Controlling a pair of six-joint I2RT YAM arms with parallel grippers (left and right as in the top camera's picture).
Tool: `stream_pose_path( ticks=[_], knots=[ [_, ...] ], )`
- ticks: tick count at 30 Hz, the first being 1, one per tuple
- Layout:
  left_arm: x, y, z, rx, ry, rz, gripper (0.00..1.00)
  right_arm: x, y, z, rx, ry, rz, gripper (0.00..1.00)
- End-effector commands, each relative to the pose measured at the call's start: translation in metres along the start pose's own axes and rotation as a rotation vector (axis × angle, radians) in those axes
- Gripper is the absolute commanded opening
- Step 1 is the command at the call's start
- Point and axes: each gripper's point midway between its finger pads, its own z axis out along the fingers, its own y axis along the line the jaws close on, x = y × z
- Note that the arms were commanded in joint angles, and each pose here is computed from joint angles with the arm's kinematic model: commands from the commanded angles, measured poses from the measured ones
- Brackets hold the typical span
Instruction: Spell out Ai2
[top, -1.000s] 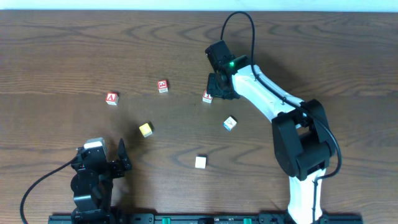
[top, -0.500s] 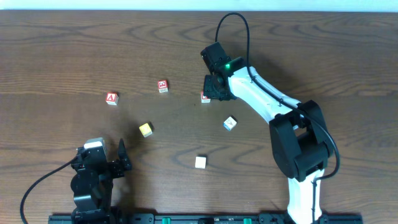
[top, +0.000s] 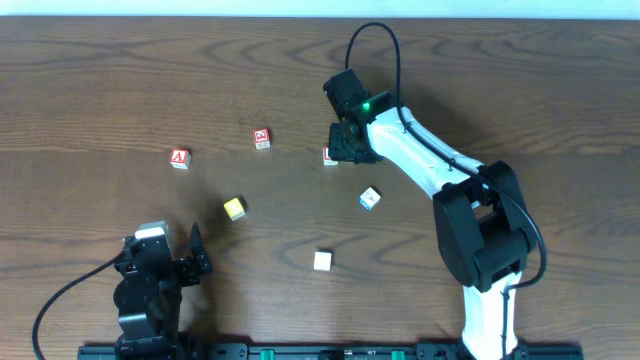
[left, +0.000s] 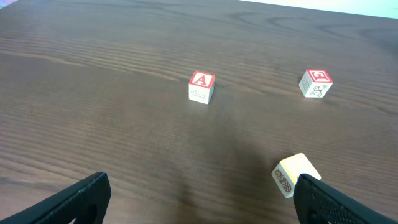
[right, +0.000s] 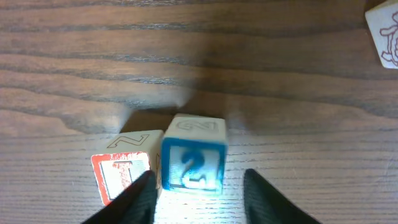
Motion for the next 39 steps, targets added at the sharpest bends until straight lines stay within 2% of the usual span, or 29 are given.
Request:
stream_pose_path(
  ticks=[1, 8, 15, 16, 20, 22, 39],
  knots=[
    [0.007, 0.000, 0.002, -0.002, 0.014, 0.019, 0.95, -0.005, -0.002, 0.000, 0.012, -0.013, -0.007, 0.47],
    [0.007, 0.000, 0.002, -0.002, 0.014, 0.019, 0.95, -0.009, -0.003, 0.000, 0.007, -0.026, 0.000, 0.50],
    [0.007, 0.000, 0.003, -0.002, 0.014, 0.019, 0.95, -0.032, -0.008, -0.021, -0.026, -0.097, 0.027, 0.54],
    [0.007, 0.000, 0.003, -0.002, 0.014, 0.019, 0.95, -0.037, -0.011, -0.026, -0.020, -0.116, 0.032, 0.50],
    [0.007, 0.000, 0.002, -0.002, 0.014, 0.019, 0.95, -0.044, -0.025, -0.029, -0.008, -0.122, 0.067, 0.10],
    [0.007, 0.000, 0.002, -0.002, 0.014, 0.019, 0.95, -0.046, -0.032, -0.029, -0.010, -0.111, 0.086, 0.01],
    [0.007, 0.000, 0.002, -0.002, 0.014, 0.019, 0.95, -0.022, -0.041, -0.005, 0.016, -0.021, 0.027, 0.01]
  ],
)
